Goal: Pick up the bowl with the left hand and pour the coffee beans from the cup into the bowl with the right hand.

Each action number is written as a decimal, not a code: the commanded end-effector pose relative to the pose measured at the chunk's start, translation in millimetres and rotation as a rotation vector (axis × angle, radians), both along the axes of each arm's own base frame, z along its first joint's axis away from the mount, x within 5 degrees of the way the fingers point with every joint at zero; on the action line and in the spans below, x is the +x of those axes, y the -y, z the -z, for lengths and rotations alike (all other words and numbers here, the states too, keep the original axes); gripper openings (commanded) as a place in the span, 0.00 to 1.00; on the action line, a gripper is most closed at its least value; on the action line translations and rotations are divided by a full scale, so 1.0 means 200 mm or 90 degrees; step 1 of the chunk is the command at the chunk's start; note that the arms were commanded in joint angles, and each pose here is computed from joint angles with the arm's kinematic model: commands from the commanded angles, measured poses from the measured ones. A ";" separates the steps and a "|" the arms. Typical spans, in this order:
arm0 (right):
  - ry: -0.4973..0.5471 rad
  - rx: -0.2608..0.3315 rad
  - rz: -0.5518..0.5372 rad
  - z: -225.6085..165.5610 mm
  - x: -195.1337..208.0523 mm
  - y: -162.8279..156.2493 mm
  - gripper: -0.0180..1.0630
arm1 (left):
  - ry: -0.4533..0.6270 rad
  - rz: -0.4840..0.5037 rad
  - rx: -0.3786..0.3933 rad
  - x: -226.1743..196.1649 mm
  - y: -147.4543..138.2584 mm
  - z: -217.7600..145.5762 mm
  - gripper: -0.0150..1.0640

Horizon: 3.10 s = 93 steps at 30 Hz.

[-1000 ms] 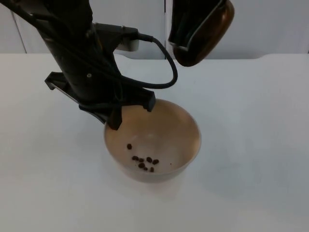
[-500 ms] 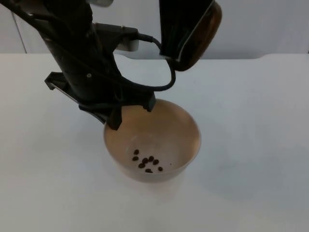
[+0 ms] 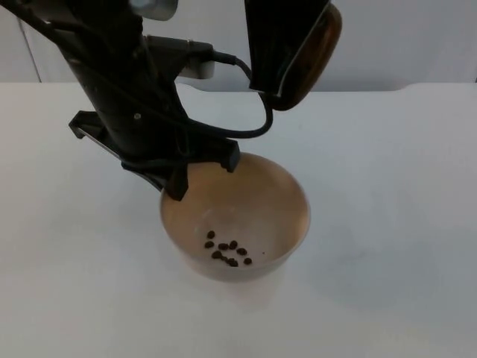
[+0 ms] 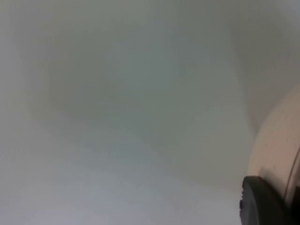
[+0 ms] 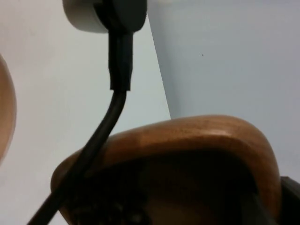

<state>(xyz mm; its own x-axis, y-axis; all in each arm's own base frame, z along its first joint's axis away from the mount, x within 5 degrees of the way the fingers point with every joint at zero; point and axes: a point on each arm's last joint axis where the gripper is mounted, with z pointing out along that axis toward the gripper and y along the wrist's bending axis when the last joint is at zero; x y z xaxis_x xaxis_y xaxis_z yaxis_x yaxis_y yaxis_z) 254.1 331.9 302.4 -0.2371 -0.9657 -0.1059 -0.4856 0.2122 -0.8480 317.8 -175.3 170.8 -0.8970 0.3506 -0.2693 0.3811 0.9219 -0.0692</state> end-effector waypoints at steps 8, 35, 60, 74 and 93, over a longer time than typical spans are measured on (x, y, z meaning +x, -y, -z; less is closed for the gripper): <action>0.025 -0.014 -0.023 -0.03 -0.02 -0.02 0.02 | 0.003 -0.002 -0.003 0.00 0.01 -0.01 0.01; 0.039 -0.012 -0.021 -0.04 -0.02 -0.02 0.02 | 0.003 -0.002 -0.003 0.00 0.01 -0.01 0.01; 0.033 0.032 0.011 -0.03 -0.01 -0.01 0.02 | 0.005 -0.002 -0.005 0.00 0.01 -0.01 0.01; -0.126 0.203 0.157 -0.08 0.11 0.23 0.02 | 0.004 -0.002 -0.004 0.00 0.01 -0.01 0.01; -0.453 0.506 0.300 -0.04 0.33 0.55 0.02 | 0.001 -0.002 -0.003 0.00 0.01 -0.01 0.01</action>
